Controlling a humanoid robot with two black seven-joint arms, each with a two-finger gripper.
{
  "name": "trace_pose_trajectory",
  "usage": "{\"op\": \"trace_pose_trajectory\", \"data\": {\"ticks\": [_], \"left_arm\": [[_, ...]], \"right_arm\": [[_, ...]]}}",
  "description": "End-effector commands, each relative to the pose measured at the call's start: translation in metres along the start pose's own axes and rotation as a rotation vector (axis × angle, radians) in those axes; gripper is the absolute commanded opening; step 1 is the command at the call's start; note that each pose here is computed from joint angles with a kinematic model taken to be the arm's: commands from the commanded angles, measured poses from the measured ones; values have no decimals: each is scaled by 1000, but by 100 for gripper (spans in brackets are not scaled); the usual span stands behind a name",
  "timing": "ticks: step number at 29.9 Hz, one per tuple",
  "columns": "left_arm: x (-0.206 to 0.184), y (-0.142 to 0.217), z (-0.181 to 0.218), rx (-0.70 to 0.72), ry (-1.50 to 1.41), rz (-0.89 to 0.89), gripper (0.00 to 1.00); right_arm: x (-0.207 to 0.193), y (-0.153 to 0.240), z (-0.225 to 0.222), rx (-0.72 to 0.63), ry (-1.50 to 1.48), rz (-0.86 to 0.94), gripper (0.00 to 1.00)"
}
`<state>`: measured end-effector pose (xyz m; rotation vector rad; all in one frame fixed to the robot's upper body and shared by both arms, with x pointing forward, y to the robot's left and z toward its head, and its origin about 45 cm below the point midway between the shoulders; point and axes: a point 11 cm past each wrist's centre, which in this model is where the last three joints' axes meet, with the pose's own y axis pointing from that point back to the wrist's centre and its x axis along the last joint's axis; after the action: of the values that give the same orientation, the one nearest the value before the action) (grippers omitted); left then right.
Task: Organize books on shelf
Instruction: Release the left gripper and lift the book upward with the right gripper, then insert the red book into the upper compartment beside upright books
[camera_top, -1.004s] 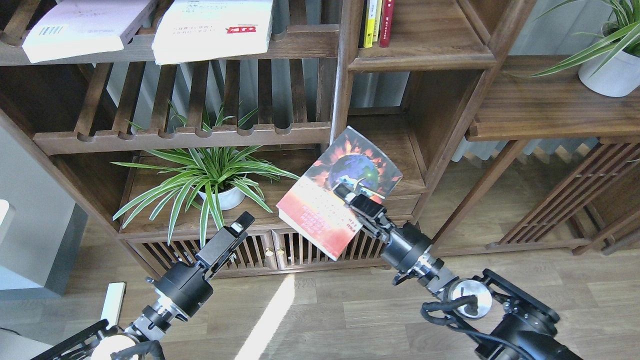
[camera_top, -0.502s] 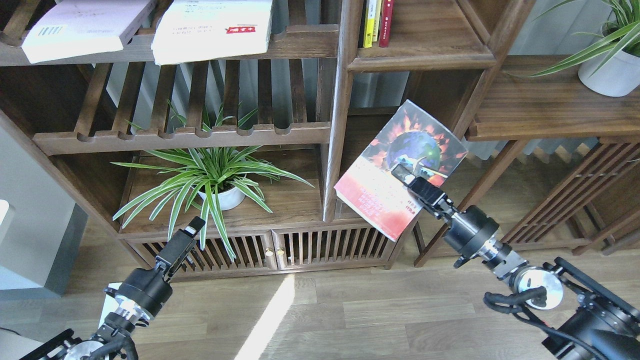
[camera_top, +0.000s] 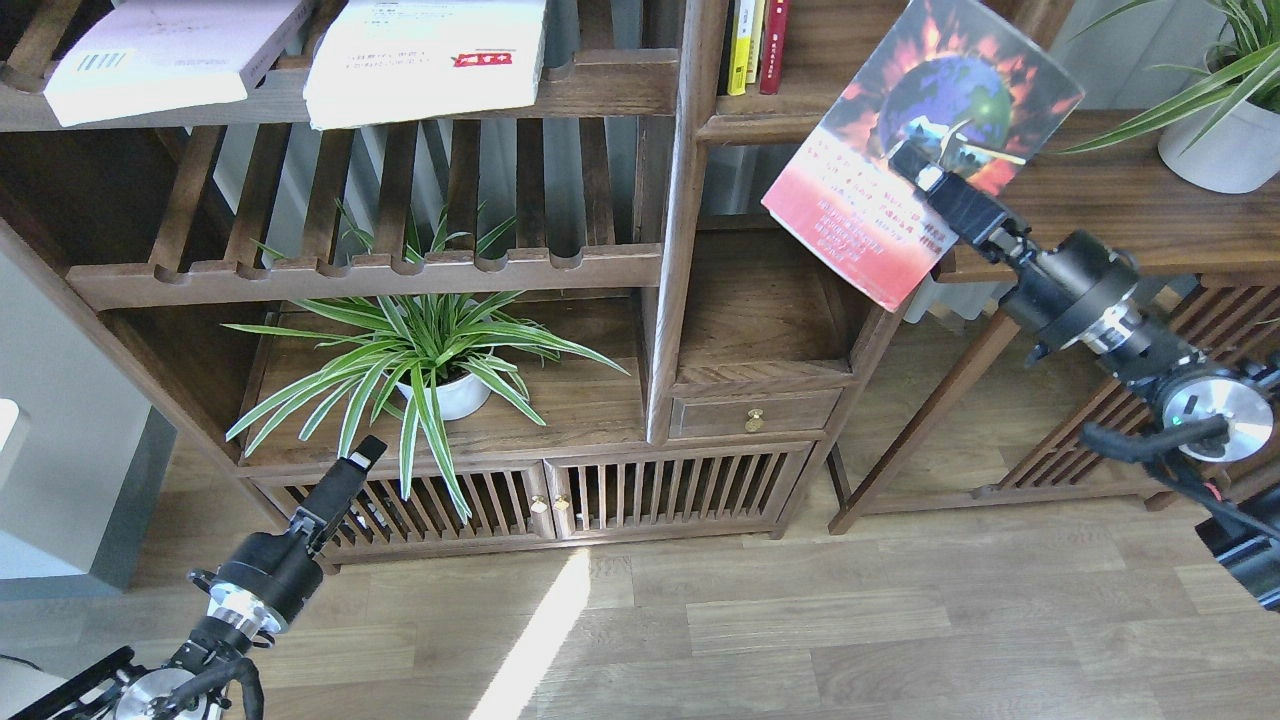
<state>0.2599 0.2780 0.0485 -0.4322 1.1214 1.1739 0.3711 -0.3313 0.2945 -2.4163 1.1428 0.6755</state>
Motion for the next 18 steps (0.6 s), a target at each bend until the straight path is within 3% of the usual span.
{"op": "trace_pose_trajectory", "data": {"ticks": [1,6,18], "left_arm": [[1,1,0,0,0,3,99],[4,3,-1,-2,1,13,99],[5,4,-1,-6,2,15,99]], "right_arm": [[-3,-2,-17,6,40,-6,4],[-10,-18,-35,-14,87,-29,2],[-9,-58,-81,25,120,162,2]]}}
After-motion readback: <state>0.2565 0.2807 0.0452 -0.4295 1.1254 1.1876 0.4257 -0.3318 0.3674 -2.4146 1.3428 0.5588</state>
